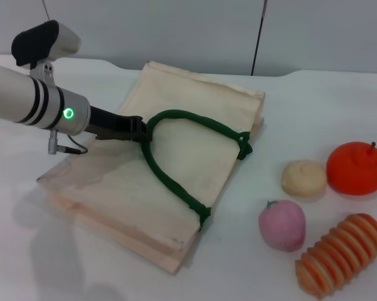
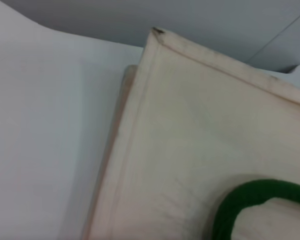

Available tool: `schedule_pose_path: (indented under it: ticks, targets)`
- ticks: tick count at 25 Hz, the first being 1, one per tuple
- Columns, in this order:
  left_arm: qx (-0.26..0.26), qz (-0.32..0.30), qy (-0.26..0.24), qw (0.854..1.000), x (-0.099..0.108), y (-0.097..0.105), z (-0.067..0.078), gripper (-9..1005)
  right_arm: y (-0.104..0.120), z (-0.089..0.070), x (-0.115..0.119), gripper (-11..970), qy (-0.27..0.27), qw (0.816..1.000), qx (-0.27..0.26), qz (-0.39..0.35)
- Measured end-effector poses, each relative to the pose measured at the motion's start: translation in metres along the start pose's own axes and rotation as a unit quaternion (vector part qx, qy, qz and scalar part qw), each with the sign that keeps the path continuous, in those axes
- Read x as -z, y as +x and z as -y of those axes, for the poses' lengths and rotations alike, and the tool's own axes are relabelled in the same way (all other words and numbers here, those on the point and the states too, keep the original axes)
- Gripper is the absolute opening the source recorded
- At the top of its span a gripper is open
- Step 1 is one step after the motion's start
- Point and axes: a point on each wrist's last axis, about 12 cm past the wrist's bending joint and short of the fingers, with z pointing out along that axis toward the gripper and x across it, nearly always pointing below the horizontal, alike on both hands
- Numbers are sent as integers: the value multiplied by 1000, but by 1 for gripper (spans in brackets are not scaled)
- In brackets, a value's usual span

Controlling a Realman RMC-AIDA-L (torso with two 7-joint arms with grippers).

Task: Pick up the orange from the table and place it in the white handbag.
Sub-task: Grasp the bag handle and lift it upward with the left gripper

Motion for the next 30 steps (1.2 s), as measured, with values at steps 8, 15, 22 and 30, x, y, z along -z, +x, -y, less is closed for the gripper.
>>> schedule_pose_path:
  ticks: [8,15,22,30]
  targets:
    - [0,1,-1,1000,0,0,0,207,0,0,0,883,0,1000,0,0]
    - [-4,1,-1,1000,0,0,0,118,0,0,1,883,1,1000,0,-1]
    - [0,10,6,1000,2,-2,0,110,2,2,4,883,5,1000,0,-5]
    - [-7,45,65,997,12,-4,2,108,2,4,5,883,7,1000,1,-6]
